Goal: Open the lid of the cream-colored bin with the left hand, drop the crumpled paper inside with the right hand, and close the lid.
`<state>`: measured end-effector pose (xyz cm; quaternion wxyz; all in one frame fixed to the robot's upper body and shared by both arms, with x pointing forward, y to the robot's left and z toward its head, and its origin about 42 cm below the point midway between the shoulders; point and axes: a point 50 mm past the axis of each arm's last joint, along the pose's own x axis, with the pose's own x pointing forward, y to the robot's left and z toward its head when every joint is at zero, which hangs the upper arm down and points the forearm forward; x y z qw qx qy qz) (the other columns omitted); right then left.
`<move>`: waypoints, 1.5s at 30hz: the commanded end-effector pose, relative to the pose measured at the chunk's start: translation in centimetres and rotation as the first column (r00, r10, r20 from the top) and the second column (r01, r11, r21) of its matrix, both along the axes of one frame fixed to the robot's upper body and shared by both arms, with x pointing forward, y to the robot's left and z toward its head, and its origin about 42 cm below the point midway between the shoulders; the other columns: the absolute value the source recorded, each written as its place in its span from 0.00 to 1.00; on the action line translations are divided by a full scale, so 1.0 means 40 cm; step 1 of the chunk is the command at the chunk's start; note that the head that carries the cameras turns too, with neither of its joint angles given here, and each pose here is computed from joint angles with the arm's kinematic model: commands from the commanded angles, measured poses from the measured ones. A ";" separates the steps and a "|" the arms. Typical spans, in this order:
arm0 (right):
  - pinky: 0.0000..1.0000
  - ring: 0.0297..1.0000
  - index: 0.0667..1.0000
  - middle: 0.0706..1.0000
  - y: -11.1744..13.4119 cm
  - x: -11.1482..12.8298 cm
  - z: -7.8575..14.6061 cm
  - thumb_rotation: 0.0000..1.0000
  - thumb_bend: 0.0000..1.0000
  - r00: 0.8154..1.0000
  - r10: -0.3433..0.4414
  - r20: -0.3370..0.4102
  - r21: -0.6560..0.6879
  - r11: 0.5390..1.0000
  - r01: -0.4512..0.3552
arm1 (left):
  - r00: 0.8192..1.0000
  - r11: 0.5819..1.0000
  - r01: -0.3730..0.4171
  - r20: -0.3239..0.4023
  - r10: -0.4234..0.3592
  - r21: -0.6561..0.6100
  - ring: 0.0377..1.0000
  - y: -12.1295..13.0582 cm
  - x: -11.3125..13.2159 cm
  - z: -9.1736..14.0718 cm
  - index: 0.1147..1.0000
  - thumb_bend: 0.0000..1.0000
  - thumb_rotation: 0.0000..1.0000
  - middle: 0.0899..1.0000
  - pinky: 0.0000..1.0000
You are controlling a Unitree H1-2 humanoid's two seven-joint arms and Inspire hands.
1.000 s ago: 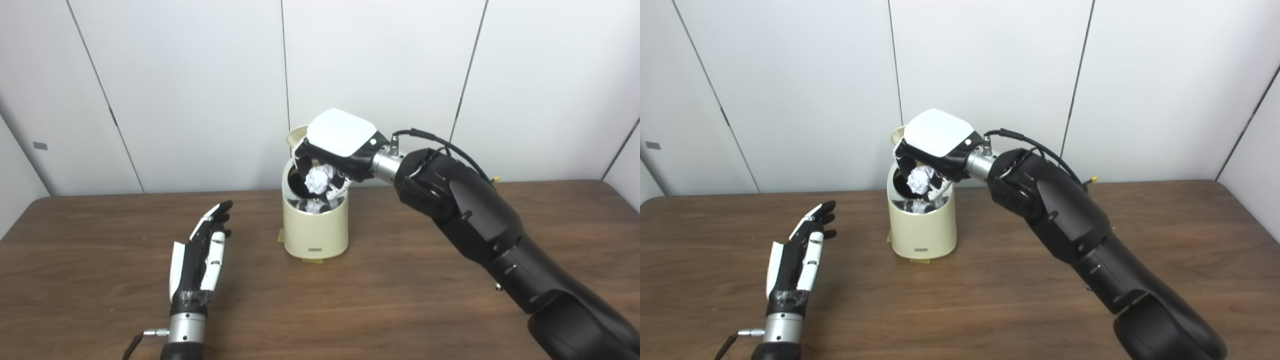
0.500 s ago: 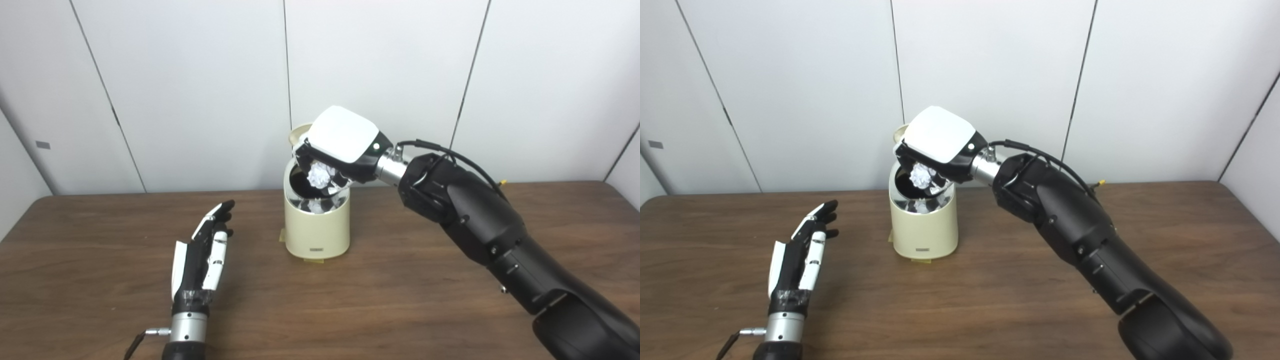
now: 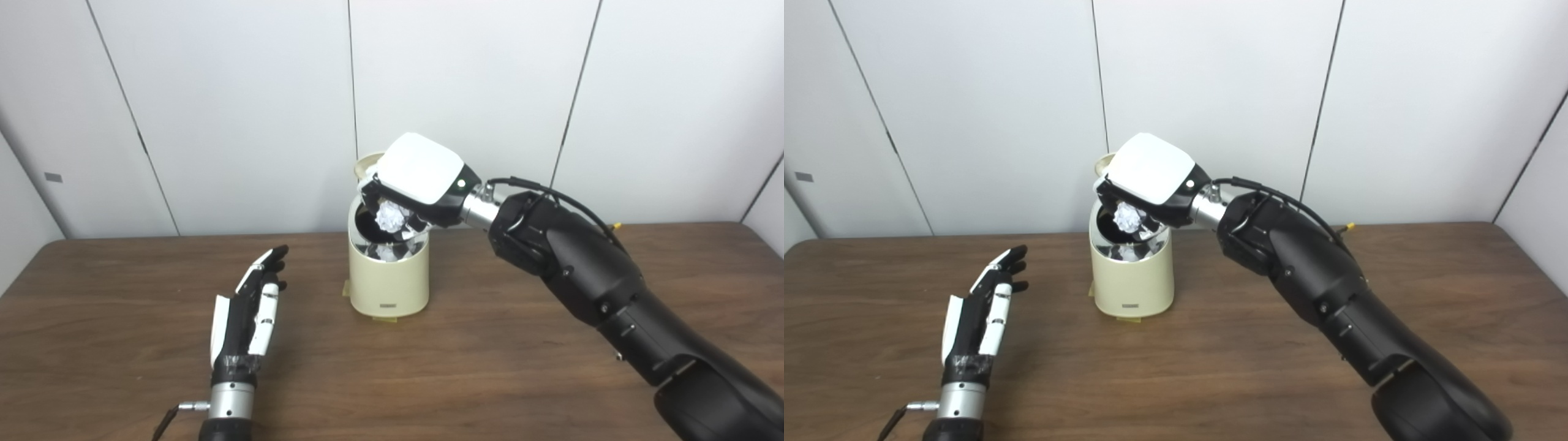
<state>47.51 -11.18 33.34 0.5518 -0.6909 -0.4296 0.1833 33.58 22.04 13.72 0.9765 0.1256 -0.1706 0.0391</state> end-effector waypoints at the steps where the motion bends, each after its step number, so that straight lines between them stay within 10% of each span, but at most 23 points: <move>1: 0.46 0.56 0.45 0.60 -0.001 -0.002 0.083 0.13 0.52 0.999 0.008 0.049 0.052 0.999 -0.010 | 1.000 1.000 0.008 0.004 -0.008 0.011 0.85 -0.009 -0.012 -0.011 0.85 0.27 0.93 0.87 0.76; 26: 0.46 0.55 0.45 0.59 0.000 -0.005 0.084 0.14 0.52 1.000 0.011 0.019 0.058 0.998 -0.012 | 1.000 1.000 0.014 0.001 -0.014 0.018 0.86 -0.007 -0.011 -0.014 0.85 0.26 0.90 0.87 0.76; 29: 0.47 0.57 0.53 0.60 0.000 -0.004 0.084 0.08 0.95 0.999 0.010 0.030 0.049 0.999 -0.011 | 1.000 1.000 0.013 0.004 -0.013 0.020 0.85 -0.007 -0.011 -0.014 0.85 0.25 0.91 0.87 0.76; 45: 0.54 0.67 0.63 0.69 0.001 -0.005 0.087 0.15 1.00 0.998 -0.005 0.064 0.041 0.999 0.002 | 1.000 1.000 0.013 -0.001 -0.013 0.022 0.85 -0.006 -0.011 -0.016 0.85 0.25 0.90 0.87 0.76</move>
